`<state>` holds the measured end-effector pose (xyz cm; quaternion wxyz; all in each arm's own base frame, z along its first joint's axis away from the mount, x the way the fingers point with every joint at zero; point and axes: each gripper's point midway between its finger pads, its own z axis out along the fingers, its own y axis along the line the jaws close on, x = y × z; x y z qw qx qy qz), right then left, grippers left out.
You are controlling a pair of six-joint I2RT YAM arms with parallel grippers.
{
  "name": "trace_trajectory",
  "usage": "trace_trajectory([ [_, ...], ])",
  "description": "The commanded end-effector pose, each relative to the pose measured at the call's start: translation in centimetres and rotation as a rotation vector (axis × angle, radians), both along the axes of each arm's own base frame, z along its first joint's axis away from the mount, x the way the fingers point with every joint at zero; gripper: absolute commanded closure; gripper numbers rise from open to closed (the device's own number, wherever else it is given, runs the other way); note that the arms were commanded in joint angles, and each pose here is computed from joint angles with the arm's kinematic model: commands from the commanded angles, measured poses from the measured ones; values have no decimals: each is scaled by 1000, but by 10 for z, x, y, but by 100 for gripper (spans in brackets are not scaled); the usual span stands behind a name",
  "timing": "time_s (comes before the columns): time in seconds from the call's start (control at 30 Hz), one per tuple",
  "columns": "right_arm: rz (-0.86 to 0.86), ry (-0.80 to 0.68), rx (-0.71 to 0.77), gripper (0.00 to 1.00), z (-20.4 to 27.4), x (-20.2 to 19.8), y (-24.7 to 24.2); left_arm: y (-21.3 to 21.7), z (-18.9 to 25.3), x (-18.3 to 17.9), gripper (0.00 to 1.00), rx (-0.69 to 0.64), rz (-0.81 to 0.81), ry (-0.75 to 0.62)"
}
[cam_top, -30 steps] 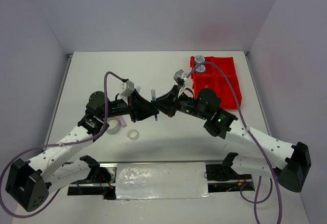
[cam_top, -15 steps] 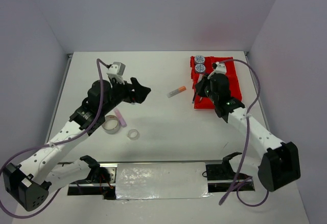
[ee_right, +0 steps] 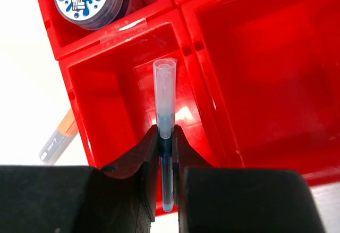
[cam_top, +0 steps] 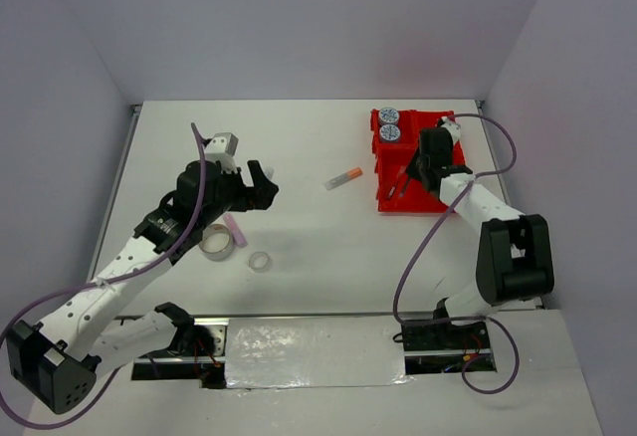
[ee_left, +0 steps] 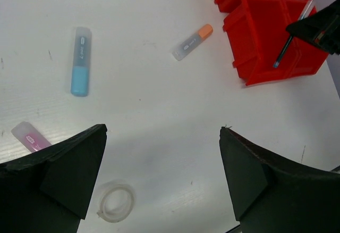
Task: Sort the stationery into containers
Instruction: Place the pen in the storage box, then pick up the pen from the center of the board.
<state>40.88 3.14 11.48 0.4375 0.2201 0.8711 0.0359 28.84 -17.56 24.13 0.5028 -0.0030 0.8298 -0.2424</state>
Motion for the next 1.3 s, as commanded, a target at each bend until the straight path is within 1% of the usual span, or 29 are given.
trace_trajectory([
  [0.0, 2, -80, 15, 100, 24, 27, 2, -9, -5, -1, 1, -34, -29, 16],
  [0.07, 12, -74, 22, 99, 20, 31, 5, -9, -9, -2, 1, -32, -30, 20],
  [0.27, 45, -42, 63, 91, 2, 39, 16, -9, -20, -1, 1, -24, -27, 42],
  [0.37, 64, -15, 91, 82, -8, 40, 24, -8, -25, 0, 1, -10, -20, 53],
  [0.4, 58, -8, 90, 70, -11, 38, 23, -7, -29, 3, 1, 1, -12, 59],
  [0.47, 52, -4, 96, 61, -14, 36, 22, -7, -31, 6, 1, 12, -3, 67],
  [0.53, 54, -1, 99, 57, -16, 32, 23, -7, -37, 12, 1, 25, 17, 89],
  [0.57, 54, -4, 99, 53, -14, 31, 23, -7, -38, 15, 1, 28, 24, 95],
  [0.63, 49, 7, 92, 48, -15, 27, 21, -5, -48, 23, 1, 47, 57, 127],
  [0.67, 48, -5, 91, 45, -9, 27, 20, -3, -47, 28, 1, 55, 76, 139],
  [0.7, 51, -11, 93, 44, -5, 26, 21, 0, -58, 34, 1, 73, 108, 174],
  [0.73, 53, -18, 93, 43, 0, 24, 21, -1, -52, 41, 1, 70, 120, 170],
  [0.77, 61, -51, 98, 38, 15, 23, 22, 5, -57, 46, 1, 83, 146, 194],
  [0.8, 67, -67, 98, 38, 24, 21, 24, 9, -71, 54, 1, 104, 187, 235],
  [0.83, 72, -72, 94, 38, 30, 18, 24, 10, -66, 63, 1, 99, 205, 237],
  [0.87, 82, -111, 95, 37, 48, 14, 26, 15, -70, 71, 1, 103, 224, 252],
  [0.9, 88, -126, 87, 37, 57, 11, 27, 17, -89, 80, 1, 132, 240, 300],
  [0.93, 97, -150, 81, 35, 73, 3, 28, 20, -82, 95, 1, 123, 259, 298],
  [0.97, 111, -160, 78, 22, 79, -2, 32, 19, -107, 103, 1, 169, 246, 356],
  [1.0, 133, -166, 69, 21, 86, -9, 34, 14, -102, 117, 1, 163, 230, 352],
  [1.03, 184, -196, 87, 19, 100, -18, 42, 16, -129, 124, 1, 207, 211, 407],
  [1.07, 233, -207, 86, 1, 107, -24, 48, 13, -136, 130, 1, 213, 186, 428],
  [1.1, 274, -225, 94, 0, 119, -34, 52, 6, -133, 142, 1, 203, 161, 427],
  [1.13, 349, -234, 121, 0, 127, -42, 65, 7, -160, 145, 3, 247, 153, 485],
  [1.17, 391, -224, 113, 0, 129, -50, 70, 6, -159, 152, 4, 260, 156, 493],
  [1.23, 443, -268, 117, 0, 150, -63, 76, 12, -182, 154, 5, 303, 185, 542],
  [1.27, 486, -281, 119, 0, 156, -70, 83, 14, -186, 154, 6, 315, 197, 555],
])
